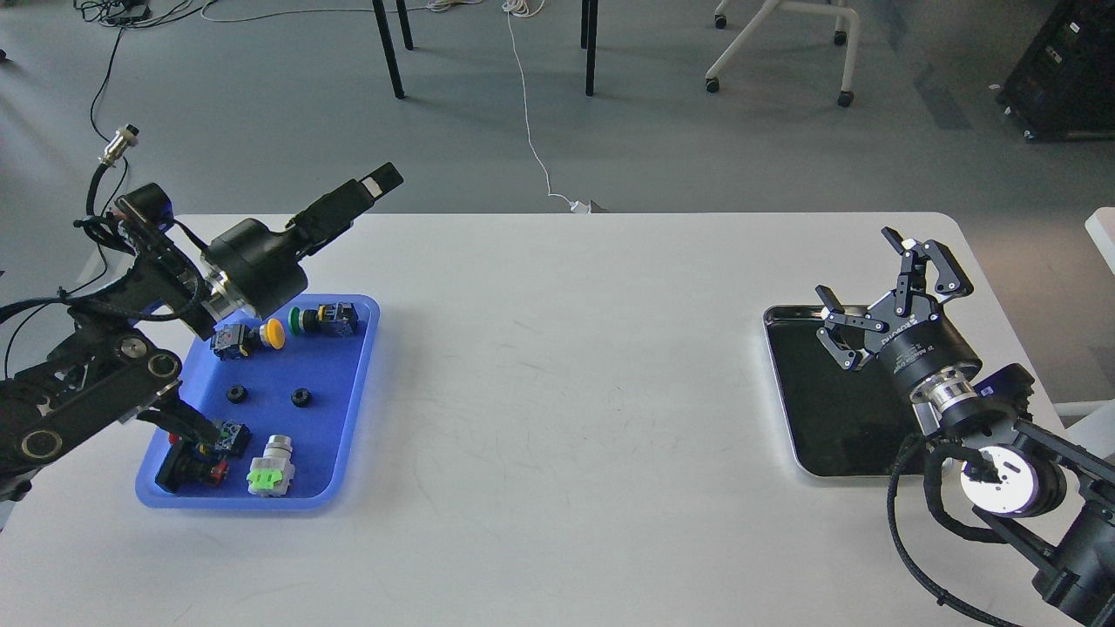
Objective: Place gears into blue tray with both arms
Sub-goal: 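Lift the left gripper away from the blue tray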
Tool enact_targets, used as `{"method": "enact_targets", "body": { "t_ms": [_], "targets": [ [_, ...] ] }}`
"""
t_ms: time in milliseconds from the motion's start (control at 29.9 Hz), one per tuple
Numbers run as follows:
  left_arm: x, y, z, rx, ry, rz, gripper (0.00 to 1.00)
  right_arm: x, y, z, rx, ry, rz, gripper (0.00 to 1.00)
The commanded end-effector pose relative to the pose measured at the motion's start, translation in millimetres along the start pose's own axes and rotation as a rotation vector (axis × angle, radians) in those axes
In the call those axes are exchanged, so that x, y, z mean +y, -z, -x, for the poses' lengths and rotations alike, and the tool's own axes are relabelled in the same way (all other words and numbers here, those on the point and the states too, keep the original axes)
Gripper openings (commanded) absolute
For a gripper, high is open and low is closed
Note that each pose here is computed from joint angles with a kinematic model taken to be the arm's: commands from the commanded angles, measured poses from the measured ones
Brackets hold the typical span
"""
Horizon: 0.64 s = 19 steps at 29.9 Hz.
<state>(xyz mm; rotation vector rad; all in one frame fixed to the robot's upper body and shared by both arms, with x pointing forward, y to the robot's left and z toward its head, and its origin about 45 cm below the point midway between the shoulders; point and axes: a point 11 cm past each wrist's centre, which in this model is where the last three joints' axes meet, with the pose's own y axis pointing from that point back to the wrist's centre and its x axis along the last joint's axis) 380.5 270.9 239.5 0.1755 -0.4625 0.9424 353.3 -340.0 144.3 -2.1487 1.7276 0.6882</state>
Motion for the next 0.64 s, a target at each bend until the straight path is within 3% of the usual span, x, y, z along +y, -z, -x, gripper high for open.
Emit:
{"method": "enact_targets", "body": {
  "t_ms": [0,167,267,602],
  "targets": [
    [1,7,15,0.224,-0.147,0.046,0.98,0,-1,3,0.053,0.023,0.017,0.99],
    [1,15,30,0.420,-0.286,0.069,0.98,-5,3,8,0.117,0.050,0.022,0.99],
    [2,29,46,0.555,-0.271,-0.006,0.98,-16,13,16,0.122,0.078,-0.001,0.99],
    [13,34,39,0.680,-0.236,0.037,0.98,-29,28,30,0.118,0.113,-0.043,0.99]
  ]
}}
